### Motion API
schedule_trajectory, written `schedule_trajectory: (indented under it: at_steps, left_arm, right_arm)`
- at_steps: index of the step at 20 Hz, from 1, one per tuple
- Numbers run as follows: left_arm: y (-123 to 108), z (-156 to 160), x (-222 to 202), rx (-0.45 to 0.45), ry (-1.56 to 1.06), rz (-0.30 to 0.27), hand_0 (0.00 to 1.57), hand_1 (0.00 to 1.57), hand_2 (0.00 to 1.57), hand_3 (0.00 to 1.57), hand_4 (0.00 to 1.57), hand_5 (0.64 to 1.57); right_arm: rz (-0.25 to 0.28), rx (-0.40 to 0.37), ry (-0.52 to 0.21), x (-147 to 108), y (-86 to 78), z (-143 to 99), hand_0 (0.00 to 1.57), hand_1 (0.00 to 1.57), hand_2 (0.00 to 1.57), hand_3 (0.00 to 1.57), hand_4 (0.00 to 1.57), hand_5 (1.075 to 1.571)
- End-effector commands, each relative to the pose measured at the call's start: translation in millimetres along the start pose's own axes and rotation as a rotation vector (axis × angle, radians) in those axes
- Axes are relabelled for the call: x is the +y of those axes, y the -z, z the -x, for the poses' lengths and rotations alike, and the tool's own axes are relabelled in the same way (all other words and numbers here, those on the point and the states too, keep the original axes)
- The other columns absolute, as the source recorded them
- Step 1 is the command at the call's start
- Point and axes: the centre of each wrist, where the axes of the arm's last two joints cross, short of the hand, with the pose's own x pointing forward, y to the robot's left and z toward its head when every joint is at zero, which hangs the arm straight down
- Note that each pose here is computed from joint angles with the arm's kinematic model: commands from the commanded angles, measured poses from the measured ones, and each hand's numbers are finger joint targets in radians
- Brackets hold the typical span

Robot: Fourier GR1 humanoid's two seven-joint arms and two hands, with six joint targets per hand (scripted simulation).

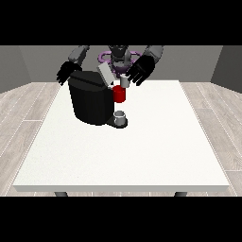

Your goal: Insert the coffee pod into the coffee machine and close the lid

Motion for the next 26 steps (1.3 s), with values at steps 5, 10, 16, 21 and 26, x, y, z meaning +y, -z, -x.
schedule_trajectory:
  at_steps: [5,10,16,21,26]
  left_arm:
    - [3.3,-2.5,3.3,0.008,-0.003,0.022,1.28,1.28,1.31,1.22,0.50,1.571]
    - [8.7,-18.5,-6.4,-0.035,0.011,0.048,1.23,1.23,1.28,1.21,0.51,1.571]
    - [10.5,-18.5,-9.7,-0.029,0.010,0.019,1.18,1.18,1.26,1.19,0.50,1.571]
    - [4.2,-1.8,-11.2,-0.012,0.001,0.050,1.20,1.20,1.28,1.21,0.52,1.571]
    - [13.6,-25.7,-21.7,-0.004,0.019,0.057,1.19,1.19,1.25,1.18,0.49,1.571]
  right_arm:
    - [0.004,0.001,0.002,-6.8,-4.0,0.7,0.00,0.00,0.00,0.00,0.54,1.571]
    - [0.038,-0.003,0.028,-1.2,-1.3,5.6,0.00,0.00,0.00,0.00,0.51,1.571]
    - [0.030,-0.066,0.046,3.2,8.3,-15.0,0.00,0.00,0.00,0.00,0.53,1.571]
    - [0.027,-0.011,0.047,-7.2,-1.3,-7.4,0.00,0.00,0.00,0.00,0.44,1.571]
    - [0.034,-0.005,0.024,-3.5,4.9,-4.2,0.00,0.00,0.00,0.00,0.43,1.571]
